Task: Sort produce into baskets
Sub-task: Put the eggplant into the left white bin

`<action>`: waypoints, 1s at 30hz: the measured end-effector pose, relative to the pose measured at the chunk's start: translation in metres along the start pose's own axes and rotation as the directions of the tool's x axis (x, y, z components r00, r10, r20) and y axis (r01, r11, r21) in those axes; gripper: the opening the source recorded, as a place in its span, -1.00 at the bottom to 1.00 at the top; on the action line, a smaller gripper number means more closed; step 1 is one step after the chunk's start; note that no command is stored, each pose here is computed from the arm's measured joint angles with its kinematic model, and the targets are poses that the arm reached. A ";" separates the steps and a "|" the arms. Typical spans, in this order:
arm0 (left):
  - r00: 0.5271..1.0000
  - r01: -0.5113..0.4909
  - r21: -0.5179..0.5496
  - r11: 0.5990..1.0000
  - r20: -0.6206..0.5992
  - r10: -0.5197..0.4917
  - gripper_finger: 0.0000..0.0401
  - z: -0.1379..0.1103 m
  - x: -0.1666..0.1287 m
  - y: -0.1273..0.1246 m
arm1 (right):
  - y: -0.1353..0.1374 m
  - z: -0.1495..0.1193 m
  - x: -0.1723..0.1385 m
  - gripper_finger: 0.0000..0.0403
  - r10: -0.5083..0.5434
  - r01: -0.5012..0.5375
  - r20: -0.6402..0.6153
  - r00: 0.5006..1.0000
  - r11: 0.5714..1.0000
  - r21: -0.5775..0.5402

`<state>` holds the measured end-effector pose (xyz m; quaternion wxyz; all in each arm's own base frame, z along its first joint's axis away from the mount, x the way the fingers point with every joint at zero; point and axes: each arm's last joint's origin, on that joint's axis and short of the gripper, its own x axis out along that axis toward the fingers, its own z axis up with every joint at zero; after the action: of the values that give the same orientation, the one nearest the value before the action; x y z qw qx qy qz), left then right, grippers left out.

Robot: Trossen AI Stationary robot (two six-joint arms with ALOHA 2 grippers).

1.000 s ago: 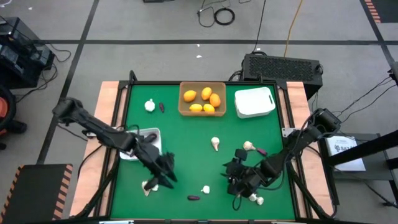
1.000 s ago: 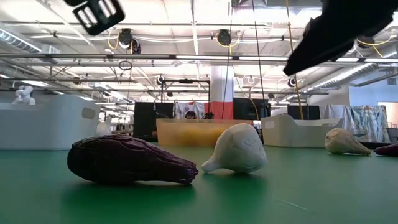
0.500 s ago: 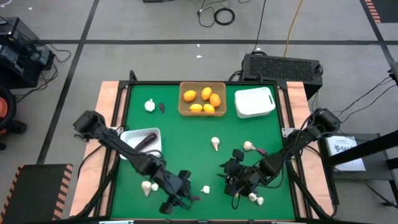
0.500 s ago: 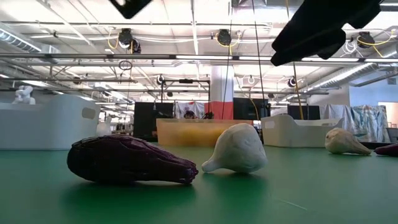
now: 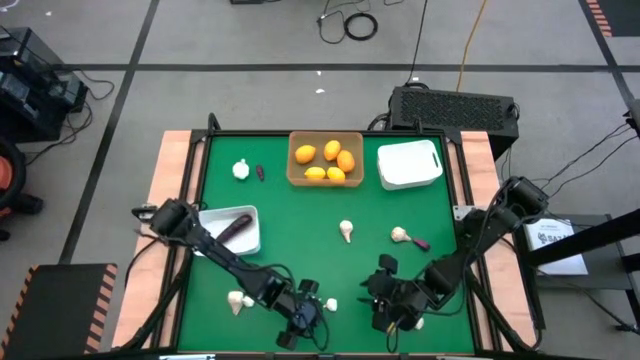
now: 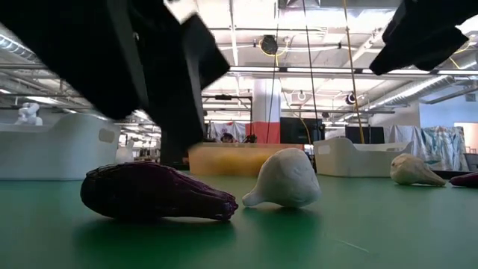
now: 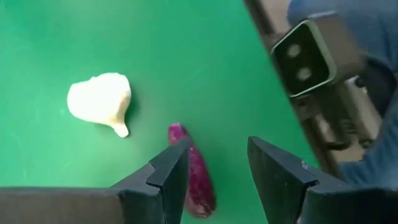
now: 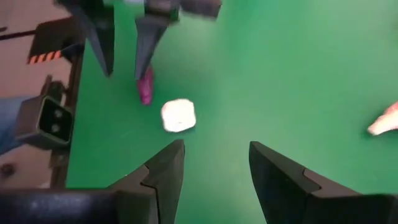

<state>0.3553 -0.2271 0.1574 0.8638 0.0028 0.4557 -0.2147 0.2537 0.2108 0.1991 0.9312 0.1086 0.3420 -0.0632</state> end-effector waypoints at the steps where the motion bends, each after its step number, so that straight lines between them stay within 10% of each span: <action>1: 1.000 -0.008 0.000 1.000 -0.007 0.008 -0.16 -0.002 0.003 0.001 | 0.000 0.000 0.000 -0.15 -0.007 0.007 0.012 1.000 1.000 0.000; 30: 0.991 -0.088 -0.025 0.996 -0.102 0.085 -0.39 -0.016 0.016 0.007 | 0.001 0.000 -0.001 -0.15 -0.012 0.012 0.021 1.000 1.000 0.017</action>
<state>0.3532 -0.2235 0.1342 0.8481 0.0207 0.5015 -0.1696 0.2527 0.2120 0.1998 0.9335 0.1138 0.3321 -0.0727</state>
